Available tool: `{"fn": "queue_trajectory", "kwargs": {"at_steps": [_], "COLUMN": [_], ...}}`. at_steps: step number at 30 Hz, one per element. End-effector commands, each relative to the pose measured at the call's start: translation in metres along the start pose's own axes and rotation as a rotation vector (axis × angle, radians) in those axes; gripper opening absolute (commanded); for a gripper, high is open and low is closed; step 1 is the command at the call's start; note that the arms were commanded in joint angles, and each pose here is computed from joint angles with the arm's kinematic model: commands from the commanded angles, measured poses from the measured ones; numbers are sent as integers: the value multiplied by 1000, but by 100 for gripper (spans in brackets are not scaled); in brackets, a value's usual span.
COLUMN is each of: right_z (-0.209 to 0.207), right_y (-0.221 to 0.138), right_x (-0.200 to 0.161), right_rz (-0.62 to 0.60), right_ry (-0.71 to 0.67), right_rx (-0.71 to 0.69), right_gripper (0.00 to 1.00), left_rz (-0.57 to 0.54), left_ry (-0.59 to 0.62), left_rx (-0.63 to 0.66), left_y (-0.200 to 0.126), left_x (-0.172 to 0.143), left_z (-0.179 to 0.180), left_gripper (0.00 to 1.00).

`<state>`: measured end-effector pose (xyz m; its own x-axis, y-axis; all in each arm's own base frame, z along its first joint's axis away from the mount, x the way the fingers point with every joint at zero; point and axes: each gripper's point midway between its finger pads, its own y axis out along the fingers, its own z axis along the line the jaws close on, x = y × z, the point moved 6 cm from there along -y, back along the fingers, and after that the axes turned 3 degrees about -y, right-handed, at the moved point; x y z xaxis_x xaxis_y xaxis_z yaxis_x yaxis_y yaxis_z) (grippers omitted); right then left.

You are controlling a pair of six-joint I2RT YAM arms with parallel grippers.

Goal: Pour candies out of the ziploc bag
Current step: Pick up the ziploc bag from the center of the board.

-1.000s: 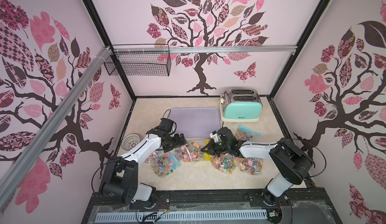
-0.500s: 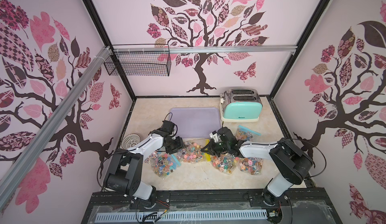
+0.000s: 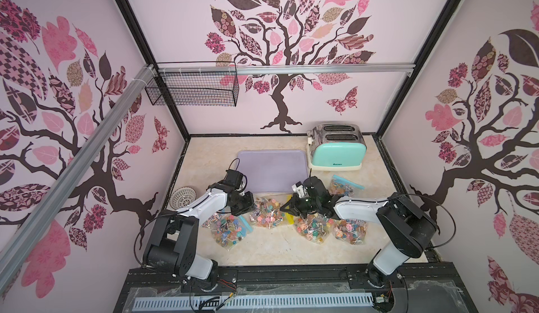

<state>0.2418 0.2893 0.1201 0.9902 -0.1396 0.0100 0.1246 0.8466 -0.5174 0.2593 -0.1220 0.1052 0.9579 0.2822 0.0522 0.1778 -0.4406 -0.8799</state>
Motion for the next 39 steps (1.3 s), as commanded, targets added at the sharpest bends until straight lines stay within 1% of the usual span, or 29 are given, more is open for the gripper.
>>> {"fn": "queue_trajectory", "kwargs": {"at_steps": [1,6,15,21,27,30,35,39], "right_z": [18,33,77,108,132,141,135,116], "right_y": [-3,-11,-30,-44,-67,-73,-70,-57], "right_x": [5,10,24,44,83,109,157,193], "right_rz": [-11,-31,-82,-119,-205,-245,-269,-267], "right_ry": [-58,-130,-276,-352,-409,-443,-437,-410], "right_rx": [4,-25,-71,-82,-82,-103,-125,-153], "right_gripper": [0,0,0,0,0,0,0,0], "left_rz": [-27,-55,-114,-175,-303,-354,-384,-391], "left_ry": [9,28,82,110,139,148,160,171], "left_rx": [-13,-41,-100,-135,-133,-128,-144,-144], "left_y": [-6,-17,-42,-61,-88,-92,-80,-61], "left_x": [1,2,8,25,61,85,125,154], "left_z": [-2,-10,-28,-49,-78,-92,-113,-122], "left_gripper": [0,0,0,0,0,0,0,0]}}
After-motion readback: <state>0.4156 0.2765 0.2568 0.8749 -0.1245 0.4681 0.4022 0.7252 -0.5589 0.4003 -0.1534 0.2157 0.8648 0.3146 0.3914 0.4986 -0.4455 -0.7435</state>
